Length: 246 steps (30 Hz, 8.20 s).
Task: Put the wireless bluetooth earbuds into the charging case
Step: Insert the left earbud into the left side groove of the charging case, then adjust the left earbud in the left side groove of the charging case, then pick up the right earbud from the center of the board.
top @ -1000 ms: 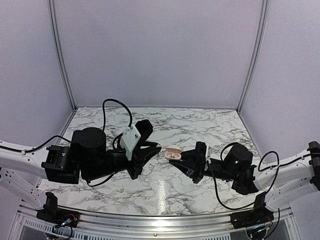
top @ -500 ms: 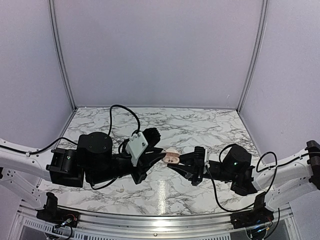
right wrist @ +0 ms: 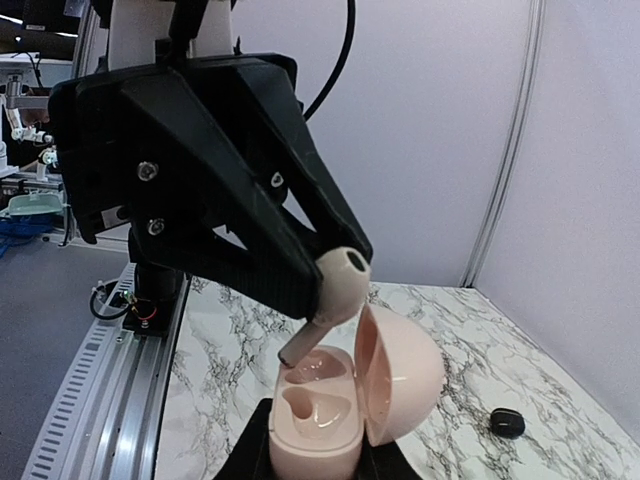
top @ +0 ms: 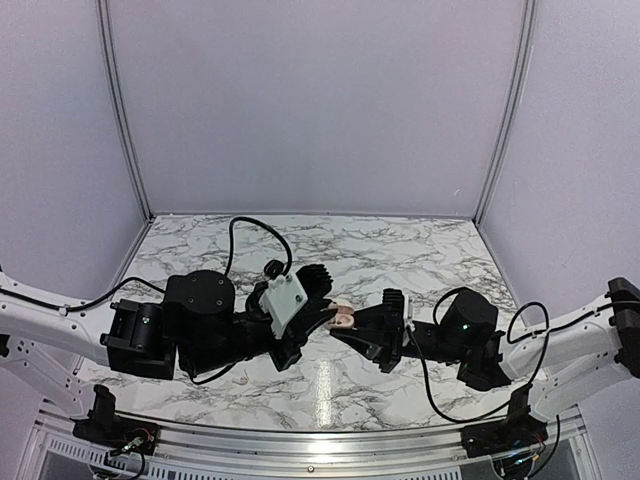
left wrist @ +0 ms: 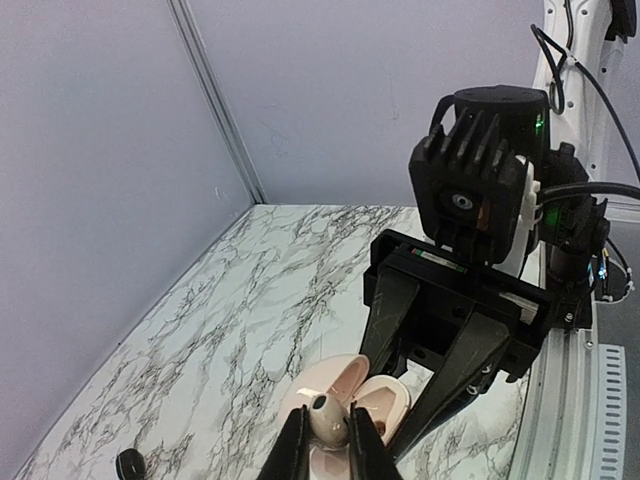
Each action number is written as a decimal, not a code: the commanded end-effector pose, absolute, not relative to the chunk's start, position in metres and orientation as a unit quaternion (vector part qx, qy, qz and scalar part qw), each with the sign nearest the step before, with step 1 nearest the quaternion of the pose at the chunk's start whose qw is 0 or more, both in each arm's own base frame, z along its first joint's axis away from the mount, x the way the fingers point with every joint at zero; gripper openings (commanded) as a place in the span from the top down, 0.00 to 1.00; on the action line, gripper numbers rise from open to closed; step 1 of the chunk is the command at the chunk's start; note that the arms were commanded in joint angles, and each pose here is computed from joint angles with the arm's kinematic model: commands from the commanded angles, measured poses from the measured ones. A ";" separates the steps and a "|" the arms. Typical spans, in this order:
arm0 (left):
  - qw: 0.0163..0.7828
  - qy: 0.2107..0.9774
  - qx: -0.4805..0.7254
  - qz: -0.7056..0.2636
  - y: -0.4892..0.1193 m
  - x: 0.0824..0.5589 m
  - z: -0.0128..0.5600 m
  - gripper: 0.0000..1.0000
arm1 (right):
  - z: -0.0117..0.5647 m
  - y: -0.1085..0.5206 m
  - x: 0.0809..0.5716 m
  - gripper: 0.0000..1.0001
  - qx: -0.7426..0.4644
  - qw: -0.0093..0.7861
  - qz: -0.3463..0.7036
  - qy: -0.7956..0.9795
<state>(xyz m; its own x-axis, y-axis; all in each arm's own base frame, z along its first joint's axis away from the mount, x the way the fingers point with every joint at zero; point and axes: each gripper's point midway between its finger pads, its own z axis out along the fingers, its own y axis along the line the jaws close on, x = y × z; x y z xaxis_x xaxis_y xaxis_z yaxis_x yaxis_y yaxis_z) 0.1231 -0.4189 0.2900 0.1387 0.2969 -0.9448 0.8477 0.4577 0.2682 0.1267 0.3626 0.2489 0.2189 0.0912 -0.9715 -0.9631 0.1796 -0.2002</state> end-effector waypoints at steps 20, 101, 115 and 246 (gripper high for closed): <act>0.614 0.604 0.455 -0.224 -0.428 0.126 0.302 0.88 | 0.285 0.369 0.126 1.00 -0.398 0.588 0.527 0.467; 0.559 0.739 0.286 -0.245 -0.411 0.201 0.296 0.01 | 0.270 0.363 0.191 1.00 -0.314 0.603 0.399 0.616; 0.542 0.766 0.250 -0.239 -0.393 0.224 0.281 0.01 | 0.273 0.359 0.188 1.00 -0.312 0.607 0.404 0.608; 0.045 0.911 0.409 0.038 -0.261 0.161 0.011 0.80 | 0.234 0.305 0.117 1.00 -0.417 0.560 0.435 0.569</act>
<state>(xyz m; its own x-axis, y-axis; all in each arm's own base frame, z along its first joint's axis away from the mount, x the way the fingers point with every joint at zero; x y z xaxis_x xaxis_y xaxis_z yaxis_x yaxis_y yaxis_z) 0.1553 -0.2634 0.0165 -0.6713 0.7378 -0.0703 0.7336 0.6750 0.0792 0.1175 0.3075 0.2306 -0.0176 -0.0012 -0.9998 -0.9638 0.2660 0.0166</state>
